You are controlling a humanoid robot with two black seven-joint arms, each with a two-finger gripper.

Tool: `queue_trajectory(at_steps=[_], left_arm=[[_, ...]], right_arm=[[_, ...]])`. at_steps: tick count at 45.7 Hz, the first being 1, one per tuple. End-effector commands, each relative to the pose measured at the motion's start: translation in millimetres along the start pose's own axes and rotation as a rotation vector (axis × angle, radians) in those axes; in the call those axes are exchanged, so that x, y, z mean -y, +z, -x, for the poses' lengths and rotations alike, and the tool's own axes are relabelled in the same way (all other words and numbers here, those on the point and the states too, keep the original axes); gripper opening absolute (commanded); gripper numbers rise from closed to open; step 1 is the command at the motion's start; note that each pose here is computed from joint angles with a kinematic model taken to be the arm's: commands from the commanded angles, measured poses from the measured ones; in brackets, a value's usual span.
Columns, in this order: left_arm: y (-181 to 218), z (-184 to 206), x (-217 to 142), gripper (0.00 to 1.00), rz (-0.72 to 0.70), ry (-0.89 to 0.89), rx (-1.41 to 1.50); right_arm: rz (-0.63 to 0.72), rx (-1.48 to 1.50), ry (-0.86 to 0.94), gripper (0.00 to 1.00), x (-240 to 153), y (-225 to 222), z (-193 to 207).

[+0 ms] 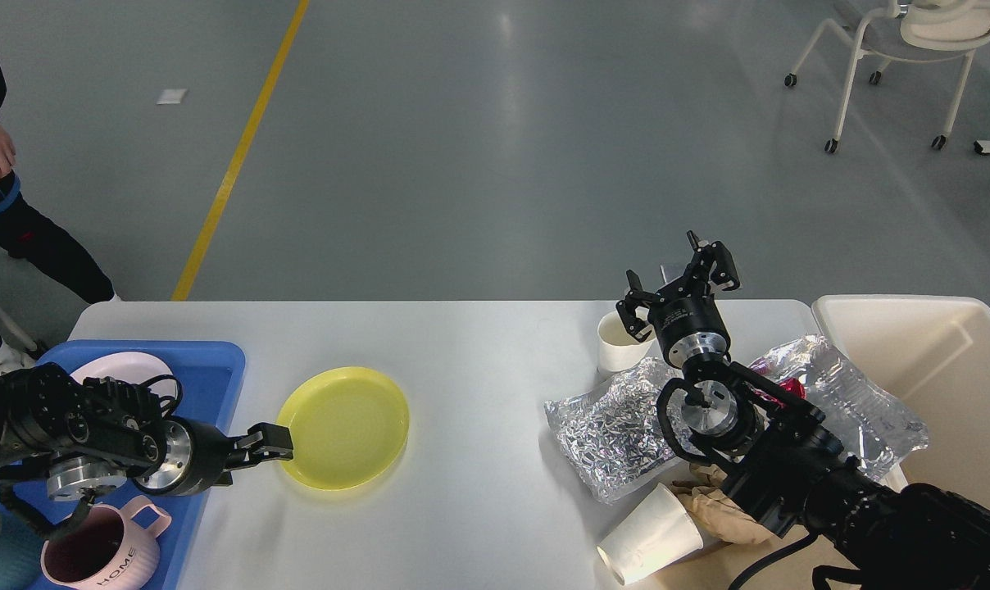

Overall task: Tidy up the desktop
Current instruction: 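Grip the yellow plate rim with the left gripper and tilt it up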

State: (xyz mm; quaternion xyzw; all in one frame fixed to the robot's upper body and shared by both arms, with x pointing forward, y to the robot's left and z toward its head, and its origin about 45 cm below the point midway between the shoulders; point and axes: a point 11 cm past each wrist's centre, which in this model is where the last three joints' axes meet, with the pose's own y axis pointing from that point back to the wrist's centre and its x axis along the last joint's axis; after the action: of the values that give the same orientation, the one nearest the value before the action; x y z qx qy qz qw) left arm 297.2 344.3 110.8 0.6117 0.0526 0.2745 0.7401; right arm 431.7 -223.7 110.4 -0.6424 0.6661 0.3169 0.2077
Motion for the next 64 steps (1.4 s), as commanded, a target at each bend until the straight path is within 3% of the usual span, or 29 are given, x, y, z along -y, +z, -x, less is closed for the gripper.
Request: queue_trajectory(at_steps=[1, 25, 55, 64], left_arm=[[1.7, -4.4, 8.0, 0.87, 0.013, 0.033, -0.052], [-4.7, 2.7, 24.9, 0.79, -0.007, 0.083, -0.055], [-2.9, 17.6, 40.9, 0.36, -0.040, 0.074, -0.072], [-3.4, 17.4, 40.7, 0.32, -0.040, 0.073, -0.072]], right_arm=[[0.000, 0.001, 0.000, 1.00, 0.0, 0.0, -0.1], [0.000, -0.001, 0.000, 1.00, 0.0, 0.1, 0.0], [0.000, -0.001, 0.000, 1.00, 0.0, 0.1, 0.0], [0.000, 0.001, 0.000, 1.00, 0.0, 0.0, -0.1]])
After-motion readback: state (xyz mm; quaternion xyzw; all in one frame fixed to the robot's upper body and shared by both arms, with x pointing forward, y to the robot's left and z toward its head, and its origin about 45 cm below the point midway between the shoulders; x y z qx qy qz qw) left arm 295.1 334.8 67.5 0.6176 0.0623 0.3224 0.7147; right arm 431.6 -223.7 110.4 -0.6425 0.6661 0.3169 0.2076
